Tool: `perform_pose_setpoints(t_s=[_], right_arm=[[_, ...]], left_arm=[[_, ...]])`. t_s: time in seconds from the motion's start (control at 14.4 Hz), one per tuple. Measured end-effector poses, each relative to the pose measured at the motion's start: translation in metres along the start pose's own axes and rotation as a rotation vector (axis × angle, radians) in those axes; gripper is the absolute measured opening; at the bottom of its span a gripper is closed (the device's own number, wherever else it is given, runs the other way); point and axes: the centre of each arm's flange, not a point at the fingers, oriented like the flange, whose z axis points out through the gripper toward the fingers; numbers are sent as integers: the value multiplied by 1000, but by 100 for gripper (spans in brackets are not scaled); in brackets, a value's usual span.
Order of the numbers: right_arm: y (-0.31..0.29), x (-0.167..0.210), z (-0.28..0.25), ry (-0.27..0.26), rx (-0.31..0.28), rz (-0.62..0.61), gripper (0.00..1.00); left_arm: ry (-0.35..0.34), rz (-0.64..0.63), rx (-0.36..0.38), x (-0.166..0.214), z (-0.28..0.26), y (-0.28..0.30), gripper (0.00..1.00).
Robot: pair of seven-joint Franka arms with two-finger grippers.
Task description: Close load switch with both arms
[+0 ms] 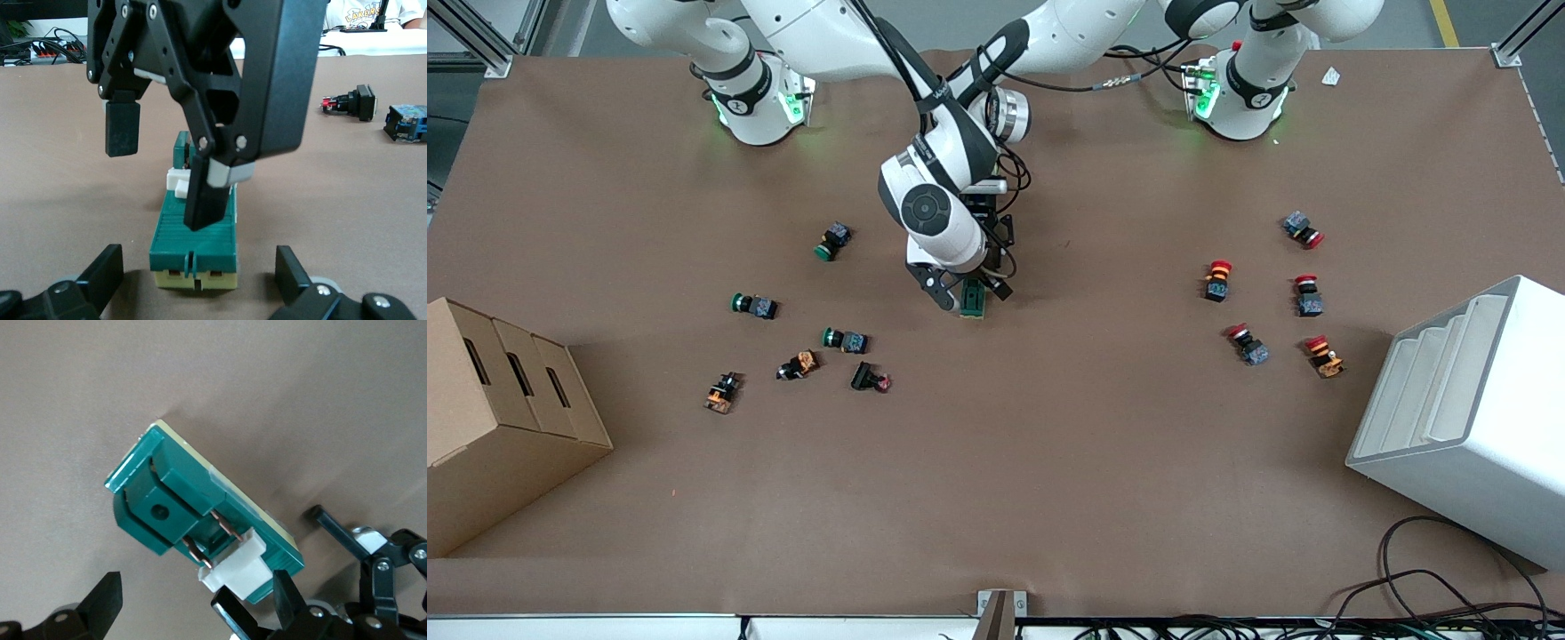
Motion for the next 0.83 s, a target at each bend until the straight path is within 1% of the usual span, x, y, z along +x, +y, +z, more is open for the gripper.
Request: perform_pose_setpoints(t_s=[0.35, 0.62, 0.76, 0.83], right_arm=[[-3, 0, -4, -3, 2, 0, 100], [-10, 4, -15, -20, -7, 17, 100], [-17, 8, -30, -28, 5, 25, 100], [-22, 13, -39, -27, 27, 30, 100]], left_arm=[[0, 0, 0, 0, 0, 0, 100], [0, 0, 0, 0, 0, 0, 100], [1, 0, 1, 0, 0, 0, 100], [1, 0, 1, 0, 0, 0, 100]])
